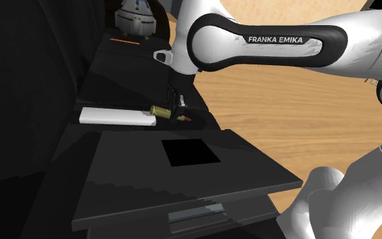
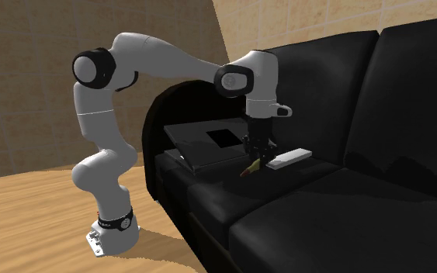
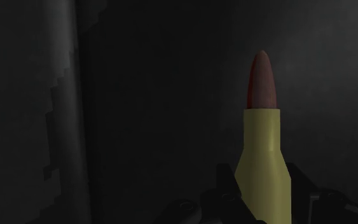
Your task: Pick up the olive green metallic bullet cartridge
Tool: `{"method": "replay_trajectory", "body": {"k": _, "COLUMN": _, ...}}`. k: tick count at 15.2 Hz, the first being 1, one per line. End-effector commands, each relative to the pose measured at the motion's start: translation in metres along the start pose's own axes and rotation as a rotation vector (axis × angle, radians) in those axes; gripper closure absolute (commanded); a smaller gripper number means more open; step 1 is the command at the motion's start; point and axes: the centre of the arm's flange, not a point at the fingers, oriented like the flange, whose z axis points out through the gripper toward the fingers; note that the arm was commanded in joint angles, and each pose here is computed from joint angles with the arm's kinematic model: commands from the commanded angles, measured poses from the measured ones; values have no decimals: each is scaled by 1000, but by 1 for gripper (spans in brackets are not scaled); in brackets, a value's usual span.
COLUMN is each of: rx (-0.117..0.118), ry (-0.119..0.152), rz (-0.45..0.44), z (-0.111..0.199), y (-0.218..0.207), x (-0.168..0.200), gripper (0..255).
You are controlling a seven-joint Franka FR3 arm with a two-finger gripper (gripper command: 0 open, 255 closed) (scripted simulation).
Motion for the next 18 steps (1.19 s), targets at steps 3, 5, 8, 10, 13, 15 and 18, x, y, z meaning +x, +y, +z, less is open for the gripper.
{"method": "replay_trajectory", "body": {"k": 3, "rx": 1, "ry": -1, "rz": -1, "z": -11, "y": -1, "x": 0, "gripper": 255}}
{"method": "replay_trajectory", "body": {"k": 5, "rx": 1, "ry": -1, "rz": -1, "z": -22, "y": -1, "x": 0, "gripper": 255}}
{"method": "replay_trajectory", "body": {"k": 8, "rx": 1, "ry": -1, "rz": -1, "z": -37, "y": -1, "x": 1, "gripper": 255}}
{"method": "replay_trajectory", "body": {"k": 10, "rx": 1, "ry": -1, "rz": -1, "z": -48, "y": -1, "x": 1, "gripper": 255}}
{"method": "replay_trajectory", "body": {"k": 13, "rx": 1, "ry": -1, "rz": -1, "z": -64, "y": -2, "x": 2, "gripper": 255}}
{"method": "replay_trajectory", "body": {"k": 15, "rx": 1, "ry": -1, "rz": -1, "z": -74, "y": -2, "x": 2, "gripper": 255}}
{"method": "replay_trajectory", "body": {"k": 18, "rx": 1, "ry": -1, "rz": -1, "z": -80, "y": -2, "x": 2, "gripper": 255}}
